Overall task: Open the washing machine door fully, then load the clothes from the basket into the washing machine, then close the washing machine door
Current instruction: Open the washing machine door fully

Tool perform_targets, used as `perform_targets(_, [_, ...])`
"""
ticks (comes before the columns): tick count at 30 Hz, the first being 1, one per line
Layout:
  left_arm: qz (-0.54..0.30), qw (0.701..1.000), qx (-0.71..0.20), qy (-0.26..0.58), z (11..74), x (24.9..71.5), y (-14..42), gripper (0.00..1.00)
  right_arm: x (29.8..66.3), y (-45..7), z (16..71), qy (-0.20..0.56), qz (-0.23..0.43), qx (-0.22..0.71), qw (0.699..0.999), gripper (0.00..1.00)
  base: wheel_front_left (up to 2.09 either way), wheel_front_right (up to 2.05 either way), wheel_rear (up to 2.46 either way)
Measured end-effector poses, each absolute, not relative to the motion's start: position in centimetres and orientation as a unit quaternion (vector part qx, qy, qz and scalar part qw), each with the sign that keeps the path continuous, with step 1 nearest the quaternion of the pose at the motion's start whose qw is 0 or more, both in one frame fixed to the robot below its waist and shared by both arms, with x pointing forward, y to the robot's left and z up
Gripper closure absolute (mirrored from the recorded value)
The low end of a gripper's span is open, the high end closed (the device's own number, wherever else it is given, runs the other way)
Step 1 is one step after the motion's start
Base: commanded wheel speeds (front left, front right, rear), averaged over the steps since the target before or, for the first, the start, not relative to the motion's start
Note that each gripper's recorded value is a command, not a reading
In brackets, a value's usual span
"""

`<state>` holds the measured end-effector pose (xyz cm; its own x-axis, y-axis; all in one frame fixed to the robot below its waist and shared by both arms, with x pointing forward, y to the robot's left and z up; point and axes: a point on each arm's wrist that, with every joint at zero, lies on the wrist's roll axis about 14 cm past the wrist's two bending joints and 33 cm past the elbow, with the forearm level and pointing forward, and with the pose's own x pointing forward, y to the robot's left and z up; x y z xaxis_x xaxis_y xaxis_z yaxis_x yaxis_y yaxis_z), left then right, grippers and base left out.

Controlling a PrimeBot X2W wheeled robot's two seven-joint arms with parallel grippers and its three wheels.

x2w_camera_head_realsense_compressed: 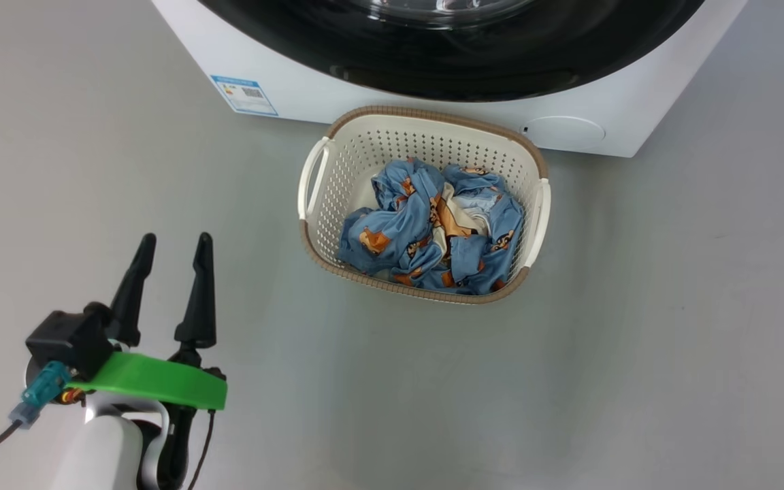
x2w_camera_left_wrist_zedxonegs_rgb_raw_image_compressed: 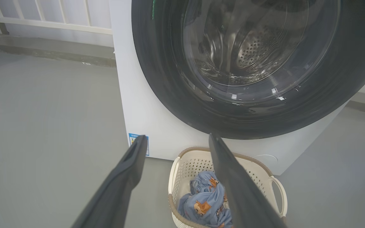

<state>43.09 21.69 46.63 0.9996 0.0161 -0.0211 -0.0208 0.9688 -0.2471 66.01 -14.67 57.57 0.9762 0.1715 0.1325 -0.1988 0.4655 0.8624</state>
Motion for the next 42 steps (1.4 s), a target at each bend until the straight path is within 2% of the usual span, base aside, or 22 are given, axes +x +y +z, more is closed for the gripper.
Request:
perform_targets(9, [0.014, 0.991, -0.131, 0.02, 45.9, 42.8, 21.8, 0.0, 67.8, -12.9, 57.1, 0.065, 0.146, 0.561, 0.812, 1.0, 0.0, 0.0, 0.0])
perform_targets(21, [0.019, 0.99, -0.137, 0.029, 45.0, 43.4, 22.0, 0.0, 69.3, -9.8, 56.2, 0.14, 0.194, 0.529, 0.814, 1.0, 0.0, 0.0, 0.0])
perform_targets(30, [0.028, 0.99, -0.137, 0.025, 45.2, 43.7, 22.5, 0.0, 70.3, -7.4, 57.2, 0.157, 0.225, 0.513, 0.813, 1.0, 0.0, 0.0, 0.0])
perform_targets(42, [0.041, 0.989, -0.139, -0.007, 47.6, 43.0, 23.4, 0.0, 66.9, -6.7, 57.1, 0.215, 0.243, 0.486, 0.812, 1.0, 0.0, 0.0, 0.0])
